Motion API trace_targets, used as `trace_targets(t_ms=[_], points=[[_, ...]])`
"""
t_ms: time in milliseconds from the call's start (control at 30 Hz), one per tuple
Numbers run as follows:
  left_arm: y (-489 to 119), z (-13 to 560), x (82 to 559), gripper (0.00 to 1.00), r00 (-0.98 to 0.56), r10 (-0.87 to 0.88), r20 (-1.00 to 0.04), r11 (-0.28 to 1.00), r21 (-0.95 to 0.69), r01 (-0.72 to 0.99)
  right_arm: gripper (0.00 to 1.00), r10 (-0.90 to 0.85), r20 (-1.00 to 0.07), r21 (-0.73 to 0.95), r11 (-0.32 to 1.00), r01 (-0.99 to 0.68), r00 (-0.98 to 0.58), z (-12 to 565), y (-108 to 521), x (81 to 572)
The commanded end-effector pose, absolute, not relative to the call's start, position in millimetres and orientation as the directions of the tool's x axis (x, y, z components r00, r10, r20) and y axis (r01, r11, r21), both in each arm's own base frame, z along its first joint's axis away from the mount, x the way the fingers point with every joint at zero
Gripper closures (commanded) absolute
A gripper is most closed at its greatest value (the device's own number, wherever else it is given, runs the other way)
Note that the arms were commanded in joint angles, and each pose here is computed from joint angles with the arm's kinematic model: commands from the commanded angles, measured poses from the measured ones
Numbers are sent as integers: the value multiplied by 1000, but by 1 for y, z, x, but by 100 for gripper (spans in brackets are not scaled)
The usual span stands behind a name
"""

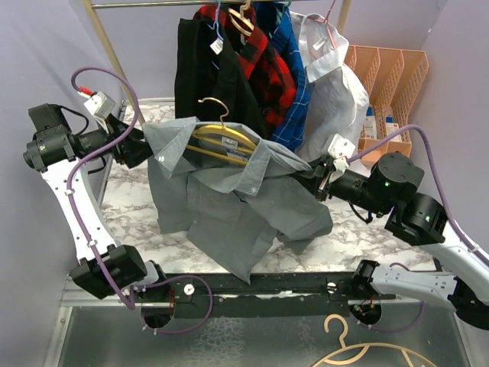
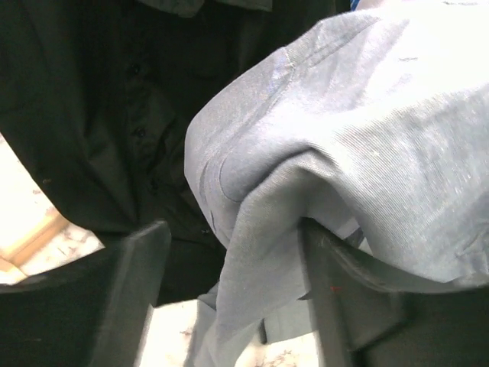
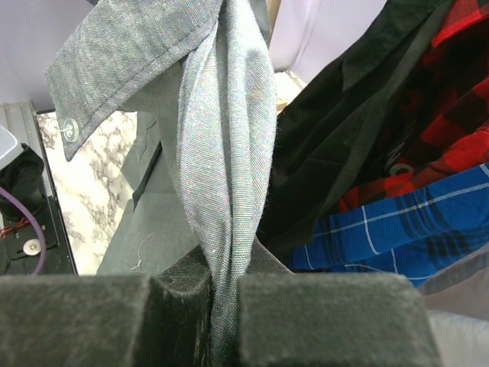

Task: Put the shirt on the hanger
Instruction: Hang the shirt on the hanger.

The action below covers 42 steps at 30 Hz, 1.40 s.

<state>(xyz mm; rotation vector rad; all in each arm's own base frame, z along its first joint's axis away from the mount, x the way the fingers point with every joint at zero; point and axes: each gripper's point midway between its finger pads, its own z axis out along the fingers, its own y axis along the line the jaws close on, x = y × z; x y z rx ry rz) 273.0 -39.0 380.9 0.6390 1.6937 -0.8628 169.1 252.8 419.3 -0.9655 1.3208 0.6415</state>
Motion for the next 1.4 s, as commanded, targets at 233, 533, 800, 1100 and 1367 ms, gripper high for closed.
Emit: trace_targets(t_ms=[233,533,800,1100,1367], points=[[-46,381,269,100,-236,-32,-971,546,-215,810,99,-59,-985,-169,471,-866,160,439,263,166],[-51,380,270,100,-266,-63,-962,516,-259,816,99,-83,-987,-162,498,-852,139,437,261,172],[-51,395,265,100,-183,15,-983,552,-145,821,99,-193,-975,-197,542,-817,107,421,250,183],[-37,386,277,100,-193,98,-976,624,-91,776,99,-374,-925,-296,613,-732,61,409,222,201],[-34,381,279,100,-207,101,-973,630,-98,770,99,-414,-909,-331,648,-686,47,405,212,210]])
